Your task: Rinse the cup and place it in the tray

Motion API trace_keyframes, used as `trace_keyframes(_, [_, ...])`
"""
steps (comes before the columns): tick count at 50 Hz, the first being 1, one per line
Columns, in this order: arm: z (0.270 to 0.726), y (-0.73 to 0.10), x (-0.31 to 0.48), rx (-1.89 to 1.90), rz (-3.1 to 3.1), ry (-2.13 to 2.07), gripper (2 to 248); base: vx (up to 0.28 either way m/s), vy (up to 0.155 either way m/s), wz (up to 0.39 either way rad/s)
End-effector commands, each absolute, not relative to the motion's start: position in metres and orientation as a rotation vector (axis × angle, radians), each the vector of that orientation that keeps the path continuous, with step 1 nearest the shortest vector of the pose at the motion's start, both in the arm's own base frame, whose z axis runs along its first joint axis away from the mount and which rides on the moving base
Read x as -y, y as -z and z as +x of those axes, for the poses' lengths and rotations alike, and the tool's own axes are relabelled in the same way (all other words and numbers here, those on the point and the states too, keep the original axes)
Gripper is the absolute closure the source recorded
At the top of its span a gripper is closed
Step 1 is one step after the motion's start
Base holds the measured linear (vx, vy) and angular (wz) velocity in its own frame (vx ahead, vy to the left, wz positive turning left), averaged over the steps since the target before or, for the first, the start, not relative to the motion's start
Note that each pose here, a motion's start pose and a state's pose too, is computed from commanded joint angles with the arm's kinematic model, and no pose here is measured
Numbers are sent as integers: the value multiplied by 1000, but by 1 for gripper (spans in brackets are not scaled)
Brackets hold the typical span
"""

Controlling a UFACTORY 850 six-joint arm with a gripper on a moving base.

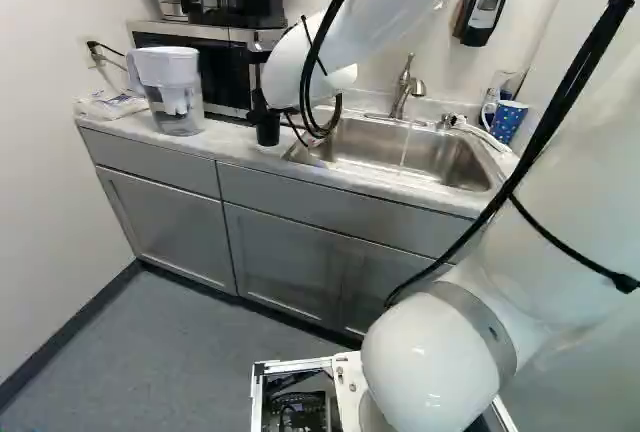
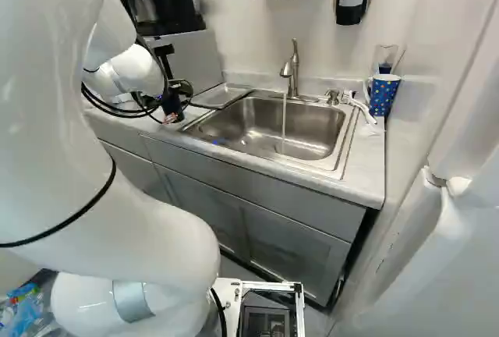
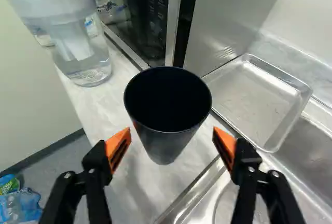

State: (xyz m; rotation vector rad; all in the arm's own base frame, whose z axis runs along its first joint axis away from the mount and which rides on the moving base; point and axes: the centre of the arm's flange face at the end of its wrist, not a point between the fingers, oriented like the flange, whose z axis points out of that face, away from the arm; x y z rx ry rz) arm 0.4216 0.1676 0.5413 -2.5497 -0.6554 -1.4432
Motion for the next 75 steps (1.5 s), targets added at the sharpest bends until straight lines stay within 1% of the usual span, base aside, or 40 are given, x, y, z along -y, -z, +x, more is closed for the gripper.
trace_keyframes(1, [422,-541,-168,655,-2550,1443,22,0,0,0])
trace_keyframes(2, [422,-541,-168,655,-2550,1443,61,0,0,0])
trace_keyframes(6, [422,-541,-168,655,-2550,1443,61,0,0,0])
trace_keyframes(7, [422,-541,-168,655,-2550,1443,100,0,0,0])
trace_keyframes(12, [422,-541,-168,655,-2550,1443,100,0,0,0])
trace_keyframes(13, [422,-541,-168,655,-2550,1443,129,0,0,0])
trace_keyframes(17, [422,-541,-168,655,-2550,1443,129,0,0,0])
trace_keyframes(18, [422,-541,-168,655,-2550,1443,137,0,0,0])
trace_keyframes(46, [421,-543,-165,649,-2550,1450,137,0,0,0])
trace_keyframes(75, [429,-573,-125,531,-2559,1560,137,0,0,0])
